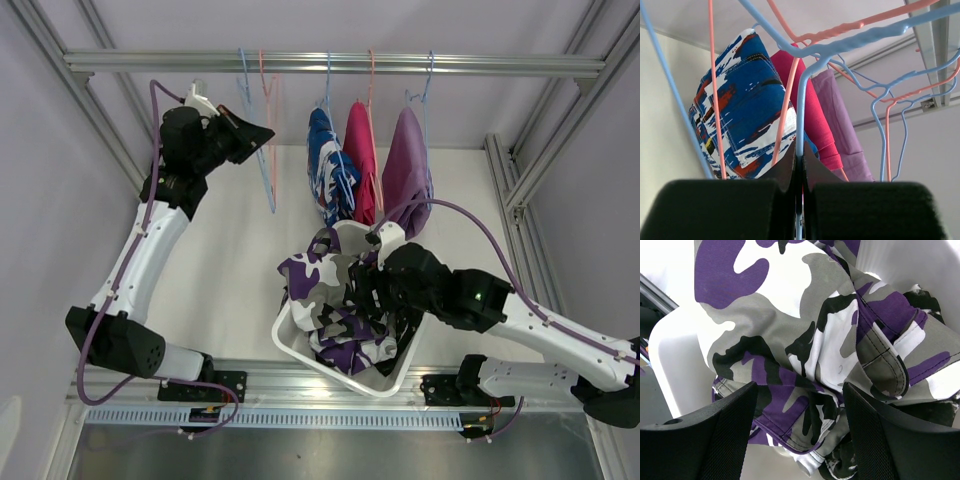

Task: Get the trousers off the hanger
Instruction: Place the hanger at the clothesline, then pick up the hanger from the clothesline.

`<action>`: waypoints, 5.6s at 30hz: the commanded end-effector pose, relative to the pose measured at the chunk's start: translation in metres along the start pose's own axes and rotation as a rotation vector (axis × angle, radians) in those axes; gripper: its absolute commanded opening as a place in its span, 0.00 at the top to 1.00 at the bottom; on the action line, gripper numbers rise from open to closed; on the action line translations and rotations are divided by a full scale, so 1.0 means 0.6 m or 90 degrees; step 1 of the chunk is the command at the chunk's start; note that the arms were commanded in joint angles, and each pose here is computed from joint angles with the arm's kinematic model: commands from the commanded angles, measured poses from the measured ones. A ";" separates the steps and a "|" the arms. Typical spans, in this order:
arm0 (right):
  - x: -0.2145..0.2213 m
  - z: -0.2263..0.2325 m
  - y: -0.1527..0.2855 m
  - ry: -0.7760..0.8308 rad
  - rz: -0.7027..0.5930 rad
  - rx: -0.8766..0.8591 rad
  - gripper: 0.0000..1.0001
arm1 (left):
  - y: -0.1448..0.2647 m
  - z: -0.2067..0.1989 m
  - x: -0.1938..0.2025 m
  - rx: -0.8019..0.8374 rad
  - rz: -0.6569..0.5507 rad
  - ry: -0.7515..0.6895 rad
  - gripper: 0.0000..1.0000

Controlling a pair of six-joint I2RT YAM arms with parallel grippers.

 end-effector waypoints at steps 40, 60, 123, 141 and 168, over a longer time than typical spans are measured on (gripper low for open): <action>0.001 0.009 -0.033 0.018 -0.001 -0.033 0.26 | -0.014 -0.053 -0.047 0.013 0.023 -0.089 1.00; 0.013 0.012 -0.045 0.011 0.013 -0.047 0.26 | 0.001 0.012 0.004 -0.033 0.044 -0.083 0.66; -0.020 -0.036 0.186 -0.019 -0.176 -0.090 0.00 | -0.118 -0.143 0.129 0.249 0.139 -0.101 0.60; 0.002 -0.046 0.189 -0.043 -0.175 -0.088 0.01 | -0.041 -0.203 0.087 0.364 0.051 -0.080 0.99; -0.002 -0.048 0.176 -0.038 -0.177 -0.058 0.01 | 0.033 -0.258 0.027 0.379 -0.022 -0.194 0.99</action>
Point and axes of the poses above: each gripper's point midway between its finger pads, its own y axis back along the fingers, its own z axis along the line the jaws close on, x = y × z, the point moved 10 cm from there along y, back along the fingers, and after that the axes turned 1 degree about -y, right-handed, at the moved point
